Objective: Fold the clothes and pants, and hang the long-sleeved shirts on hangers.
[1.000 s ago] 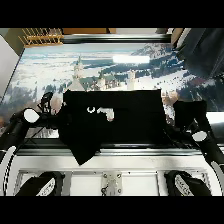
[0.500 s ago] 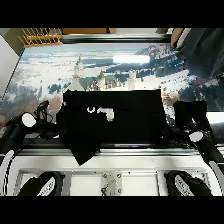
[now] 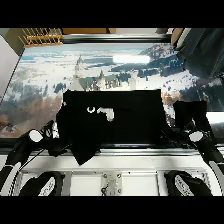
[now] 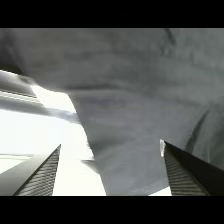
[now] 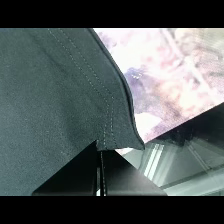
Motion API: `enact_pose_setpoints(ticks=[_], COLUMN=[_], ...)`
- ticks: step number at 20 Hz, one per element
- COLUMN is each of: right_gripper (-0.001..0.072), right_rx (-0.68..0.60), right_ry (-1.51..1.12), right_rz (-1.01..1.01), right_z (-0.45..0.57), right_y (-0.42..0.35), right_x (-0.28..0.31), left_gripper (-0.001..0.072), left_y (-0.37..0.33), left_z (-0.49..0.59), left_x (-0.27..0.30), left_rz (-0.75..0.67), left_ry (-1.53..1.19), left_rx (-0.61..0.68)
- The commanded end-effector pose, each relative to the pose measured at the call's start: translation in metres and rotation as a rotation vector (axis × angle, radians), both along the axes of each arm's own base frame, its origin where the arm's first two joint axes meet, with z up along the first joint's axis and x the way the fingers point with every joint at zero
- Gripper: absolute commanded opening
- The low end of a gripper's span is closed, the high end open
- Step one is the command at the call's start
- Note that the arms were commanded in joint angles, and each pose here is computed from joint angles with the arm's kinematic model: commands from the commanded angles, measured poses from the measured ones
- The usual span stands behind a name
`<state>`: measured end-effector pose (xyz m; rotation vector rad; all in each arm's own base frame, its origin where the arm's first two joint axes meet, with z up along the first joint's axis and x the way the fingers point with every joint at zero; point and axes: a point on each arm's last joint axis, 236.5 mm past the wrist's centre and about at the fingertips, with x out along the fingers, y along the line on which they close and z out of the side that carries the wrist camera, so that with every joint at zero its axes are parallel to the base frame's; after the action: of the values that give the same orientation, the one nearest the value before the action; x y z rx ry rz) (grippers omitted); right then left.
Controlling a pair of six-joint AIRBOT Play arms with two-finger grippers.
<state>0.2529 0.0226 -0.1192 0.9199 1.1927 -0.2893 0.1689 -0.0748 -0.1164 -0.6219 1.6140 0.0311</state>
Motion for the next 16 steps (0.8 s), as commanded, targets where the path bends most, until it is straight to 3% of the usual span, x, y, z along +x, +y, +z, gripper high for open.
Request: enact_pose_setpoints(ticks=[1,3,4,7,12,16], right_gripper=[0.0010,0.0010,0.0010,0.0010,0.0010,0.0009], right_rx=[0.001,0.001,0.001,0.009,-0.084,-0.161], right_ry=[0.000,0.000,0.000,0.014,0.123,0.249], right_rz=[0.000,0.000,0.000,0.021,0.262,0.384], right_z=[0.000,0.000,0.000,0.003,0.028,0.056], right_y=[0.000,0.000,0.000,0.003,-0.006,-0.026], right_x=[0.000,0.000,0.000,-0.002,-0.018,-0.037], left_gripper=[0.0691,0.0690,0.0598,0.0004,0.0008,0.0008], left_y=[-0.027,-0.035,-0.038,-0.039,-0.007,-0.004], left_z=[-0.010,-0.010,-0.009,-0.002,0.041,0.082], left_x=[-0.003,0.003,0.007,0.018,0.012,0.003], left_rz=[-0.055,-0.091,-0.106,-0.125,-0.285,-0.325], left_ry=[0.018,0.014,0.009,-0.005,-0.055,-0.118], left_rx=[-0.033,-0.027,-0.026,-0.022,0.108,0.120])
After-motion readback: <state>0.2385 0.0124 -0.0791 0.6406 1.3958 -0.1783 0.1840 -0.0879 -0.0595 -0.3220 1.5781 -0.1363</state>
